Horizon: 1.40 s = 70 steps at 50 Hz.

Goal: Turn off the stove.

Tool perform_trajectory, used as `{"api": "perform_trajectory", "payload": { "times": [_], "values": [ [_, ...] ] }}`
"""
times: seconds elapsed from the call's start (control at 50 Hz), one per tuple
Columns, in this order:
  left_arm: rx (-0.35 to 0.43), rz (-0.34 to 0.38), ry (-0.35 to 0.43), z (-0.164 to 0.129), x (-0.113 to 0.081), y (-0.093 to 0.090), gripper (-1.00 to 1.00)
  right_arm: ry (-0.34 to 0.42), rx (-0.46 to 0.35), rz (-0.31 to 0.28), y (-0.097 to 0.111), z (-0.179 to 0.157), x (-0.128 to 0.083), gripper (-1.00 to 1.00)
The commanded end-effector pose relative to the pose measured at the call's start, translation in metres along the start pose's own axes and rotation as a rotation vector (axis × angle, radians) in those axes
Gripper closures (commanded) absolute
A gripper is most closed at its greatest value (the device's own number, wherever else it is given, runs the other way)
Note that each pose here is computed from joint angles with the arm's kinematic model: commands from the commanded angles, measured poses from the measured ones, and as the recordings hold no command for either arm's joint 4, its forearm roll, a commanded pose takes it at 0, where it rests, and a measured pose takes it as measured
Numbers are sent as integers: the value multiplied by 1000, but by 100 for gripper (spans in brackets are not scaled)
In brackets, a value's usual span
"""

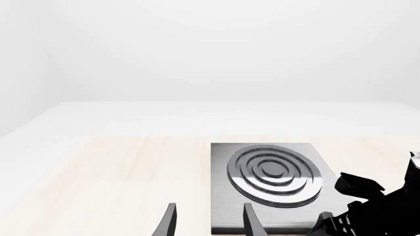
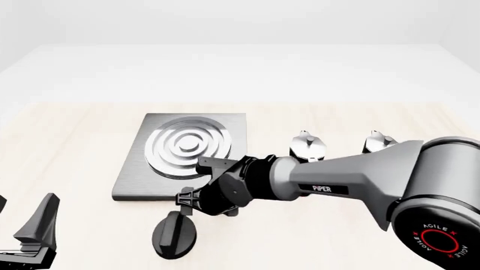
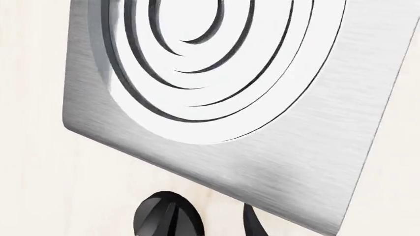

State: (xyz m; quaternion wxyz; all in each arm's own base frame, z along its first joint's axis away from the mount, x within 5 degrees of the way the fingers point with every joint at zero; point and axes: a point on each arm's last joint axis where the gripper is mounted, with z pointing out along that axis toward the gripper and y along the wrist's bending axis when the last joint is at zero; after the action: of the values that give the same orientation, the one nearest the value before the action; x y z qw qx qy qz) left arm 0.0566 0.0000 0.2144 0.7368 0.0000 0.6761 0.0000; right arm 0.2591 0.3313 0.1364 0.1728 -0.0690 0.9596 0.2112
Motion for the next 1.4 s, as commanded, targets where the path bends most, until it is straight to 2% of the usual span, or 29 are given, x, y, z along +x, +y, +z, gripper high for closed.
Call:
{"api": "perform_trajectory", "payload": {
  "times": [0.02, 0.04, 0.06, 0.18, 0.28, 0.38, 0.46, 0.48, 0.5, 0.54, 0.62, 0.74, 0.76, 0.84, 0.9, 0.92, 0.96, 1.0, 1.04, 1.1, 1.12, 1.2, 1.3, 1.36, 1.38, 1.4],
  "values": [
    [0, 0, 0, 0, 0, 0, -100, 6, 84, 23, -31, -1, -5, -100],
    [0, 0, 0, 0, 0, 0, -100, 1, 100, 17, -42, -5, -12, -100],
    [0, 0, 0, 0, 0, 0, -100, 7, 94, 18, -37, -2, -7, -100],
    [0, 0, 0, 0, 0, 0, -100, 23, 113, -1, -44, -2, -5, -100],
    [0, 0, 0, 0, 0, 0, -100, 37, 106, -21, -37, -4, 6, -100],
    [0, 0, 0, 0, 0, 0, -100, 15, 104, -8, -45, -13, -1, -100],
    [0, 0, 0, 0, 0, 0, -100, 2, 91, -8, -42, -22, -1, -100],
    [0, 0, 0, 0, 0, 0, -100, -26, 85, -8, -49, -33, -8, -100],
    [0, 0, 0, 0, 0, 0, -100, -25, 80, -7, -45, -36, -7, -100],
    [0, 0, 0, 0, 0, 0, -100, -55, 73, -13, -51, -48, -14, -100],
    [0, 0, 0, 0, 0, 0, -100, -83, 58, -20, -51, -63, -16, -100],
    [0, 0, 0, 0, 0, 0, -100, -145, 36, -26, -60, -95, -20, -100],
    [0, 0, 0, 0, 0, 0, -100, -172, 34, -46, -64, -106, -24, -100],
    [0, 0, 0, 0, 0, 0, -100, -199, 25, -47, -69, -121, -21, -100],
    [0, 0, 0, 0, 0, 0, -100, -210, 17, -39, -71, -131, -16, -100],
    [0, 0, 0, 0, 0, 0, -100, -242, 20, -46, -79, -144, -18, -100],
    [0, 0, 0, 0, 0, 0, -100, -246, 12, -46, -77, -150, -14, -100],
    [0, 0, 0, 0, 0, 0, -100, -291, 13, -63, -86, -168, -15, -100],
    [0, 0, 0, 0, 0, 0, -100, -292, 5, -58, -85, -171, -11, -100],
    [0, 0, 0, 0, 0, 0, -100, -338, -10, -76, -88, -192, -6, -100],
    [0, 0, 0, 0, 0, 0, -100, -371, -4, -75, -95, -204, -6, -100],
    [0, 0, 0, 0, 0, 0, -100, -426, -30, -85, -99, -226, 7, -100],
    [0, 0, 0, 0, 0, 0, -100, -460, -50, -102, -101, -240, 17, -100],
    [0, 0, 0, 0, 0, 0, -100, -500, -70, -116, -103, -254, 26, -100],
    [0, 0, 0, 0, 0, 0, -100, -529, -63, -106, -109, -265, 29, -100],
    [0, 0, 0, 0, 0, 0, -100, -545, -72, -124, -108, -271, 32, -100]
  ]
}}
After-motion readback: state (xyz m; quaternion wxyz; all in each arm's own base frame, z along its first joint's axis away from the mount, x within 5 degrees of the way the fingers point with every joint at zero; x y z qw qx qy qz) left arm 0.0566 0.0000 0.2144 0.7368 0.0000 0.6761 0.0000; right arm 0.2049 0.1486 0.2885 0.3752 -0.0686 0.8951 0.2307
